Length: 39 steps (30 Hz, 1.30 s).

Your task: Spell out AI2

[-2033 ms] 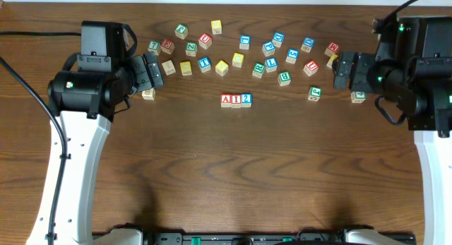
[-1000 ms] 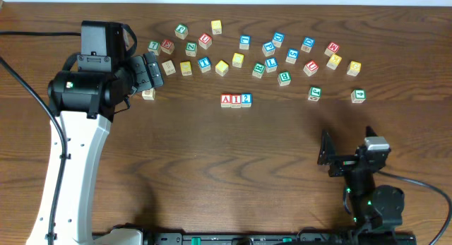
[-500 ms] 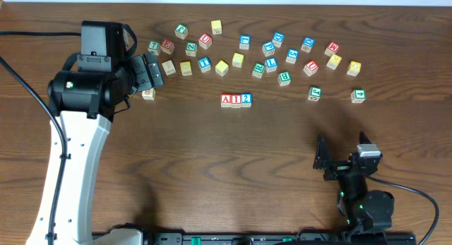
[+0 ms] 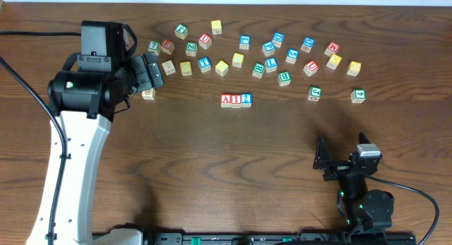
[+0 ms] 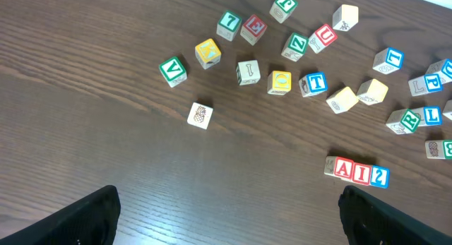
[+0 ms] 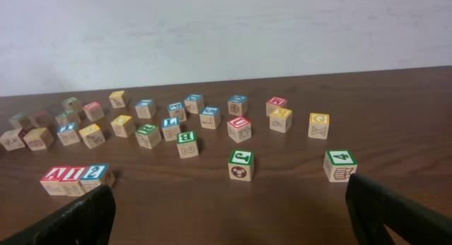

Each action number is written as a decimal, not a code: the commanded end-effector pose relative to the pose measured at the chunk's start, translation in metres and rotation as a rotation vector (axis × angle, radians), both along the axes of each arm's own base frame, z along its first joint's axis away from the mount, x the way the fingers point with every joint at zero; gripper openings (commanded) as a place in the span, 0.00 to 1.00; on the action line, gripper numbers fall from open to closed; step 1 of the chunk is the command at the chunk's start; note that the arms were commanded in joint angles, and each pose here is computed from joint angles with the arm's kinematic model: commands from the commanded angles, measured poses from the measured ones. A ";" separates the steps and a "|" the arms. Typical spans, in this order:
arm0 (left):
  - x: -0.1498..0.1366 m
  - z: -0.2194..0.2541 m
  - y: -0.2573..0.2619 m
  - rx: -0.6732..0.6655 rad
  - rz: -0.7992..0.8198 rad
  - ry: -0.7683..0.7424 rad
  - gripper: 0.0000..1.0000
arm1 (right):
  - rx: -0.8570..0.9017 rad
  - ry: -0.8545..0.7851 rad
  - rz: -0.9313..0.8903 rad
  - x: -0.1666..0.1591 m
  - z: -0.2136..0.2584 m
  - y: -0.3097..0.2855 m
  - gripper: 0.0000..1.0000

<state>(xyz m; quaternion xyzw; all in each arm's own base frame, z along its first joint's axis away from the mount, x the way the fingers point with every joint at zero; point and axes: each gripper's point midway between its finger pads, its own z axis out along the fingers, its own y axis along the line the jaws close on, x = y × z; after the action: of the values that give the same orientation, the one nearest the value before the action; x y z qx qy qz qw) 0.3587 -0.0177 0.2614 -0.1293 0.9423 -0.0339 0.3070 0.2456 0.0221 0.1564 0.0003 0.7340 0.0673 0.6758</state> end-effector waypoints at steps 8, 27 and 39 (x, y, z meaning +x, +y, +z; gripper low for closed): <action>0.002 0.004 0.003 0.010 0.006 -0.008 0.98 | 0.011 -0.003 -0.008 0.000 0.000 -0.002 0.99; -0.030 0.039 0.009 0.007 0.015 -0.270 0.98 | 0.011 -0.003 -0.008 0.000 0.000 -0.002 0.99; -0.091 -0.004 0.030 0.000 0.075 -0.783 0.98 | 0.011 -0.003 -0.008 0.000 0.000 -0.002 0.99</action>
<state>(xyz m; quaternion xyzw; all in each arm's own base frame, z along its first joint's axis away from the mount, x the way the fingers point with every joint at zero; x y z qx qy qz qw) 0.2803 0.0041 0.2814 -0.1362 0.7651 -0.0834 0.6238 0.2455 0.0221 0.1570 0.0007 0.7331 0.0675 0.6768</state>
